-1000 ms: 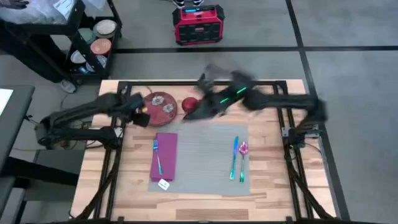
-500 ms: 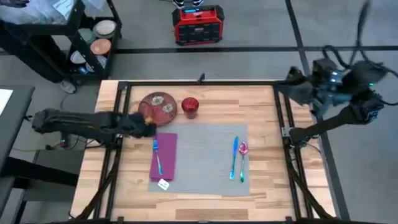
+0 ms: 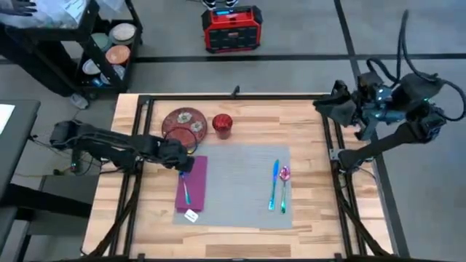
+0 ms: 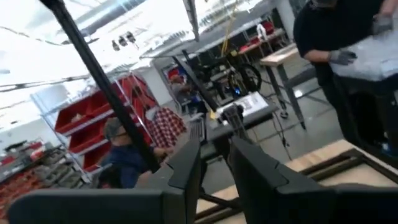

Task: Set table place
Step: Put the blue fork on top of the purple napkin

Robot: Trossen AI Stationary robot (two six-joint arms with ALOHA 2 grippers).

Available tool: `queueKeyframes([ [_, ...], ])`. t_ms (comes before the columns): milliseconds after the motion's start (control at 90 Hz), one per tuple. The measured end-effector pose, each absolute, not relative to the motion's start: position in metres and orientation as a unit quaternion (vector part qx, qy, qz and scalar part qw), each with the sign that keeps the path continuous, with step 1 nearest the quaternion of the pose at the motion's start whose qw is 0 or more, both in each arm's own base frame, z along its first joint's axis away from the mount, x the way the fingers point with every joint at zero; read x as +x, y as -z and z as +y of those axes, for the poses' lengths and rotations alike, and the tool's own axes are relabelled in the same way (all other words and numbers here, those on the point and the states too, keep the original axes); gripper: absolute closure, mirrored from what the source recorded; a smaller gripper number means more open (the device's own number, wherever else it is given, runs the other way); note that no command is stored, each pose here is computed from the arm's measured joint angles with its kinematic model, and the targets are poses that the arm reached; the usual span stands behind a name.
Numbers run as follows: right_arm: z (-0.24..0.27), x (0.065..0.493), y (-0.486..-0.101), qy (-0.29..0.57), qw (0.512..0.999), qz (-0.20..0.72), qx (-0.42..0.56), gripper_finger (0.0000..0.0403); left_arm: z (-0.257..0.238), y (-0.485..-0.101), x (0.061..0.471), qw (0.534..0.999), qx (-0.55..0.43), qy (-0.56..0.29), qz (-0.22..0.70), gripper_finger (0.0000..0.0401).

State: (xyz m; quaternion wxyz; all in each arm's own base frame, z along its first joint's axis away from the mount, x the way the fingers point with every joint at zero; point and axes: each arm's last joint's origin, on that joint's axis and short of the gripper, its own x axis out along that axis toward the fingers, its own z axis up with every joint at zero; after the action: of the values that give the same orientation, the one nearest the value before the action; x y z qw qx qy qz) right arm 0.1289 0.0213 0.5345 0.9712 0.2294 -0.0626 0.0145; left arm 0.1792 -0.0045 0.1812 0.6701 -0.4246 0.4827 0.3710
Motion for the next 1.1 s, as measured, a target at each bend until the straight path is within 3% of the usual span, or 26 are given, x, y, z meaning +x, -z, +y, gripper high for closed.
queueKeyframes([
  [378,0.022,0.130,-0.535,-0.019,0.971,-0.062,0.229,0.0327,0.010,-0.181,0.181,0.715,-0.340,-0.293,0.535,0.0324],
  [789,0.022,0.130,-0.535,-0.021,0.969,-0.064,0.237,0.0327,0.026,-0.180,0.179,0.718,-0.337,-0.205,0.573,0.0324],
  [1100,0.022,0.130,-0.538,-0.024,0.968,-0.077,0.238,0.0327,0.026,-0.179,0.178,0.724,-0.316,-0.189,0.583,0.0359],
])
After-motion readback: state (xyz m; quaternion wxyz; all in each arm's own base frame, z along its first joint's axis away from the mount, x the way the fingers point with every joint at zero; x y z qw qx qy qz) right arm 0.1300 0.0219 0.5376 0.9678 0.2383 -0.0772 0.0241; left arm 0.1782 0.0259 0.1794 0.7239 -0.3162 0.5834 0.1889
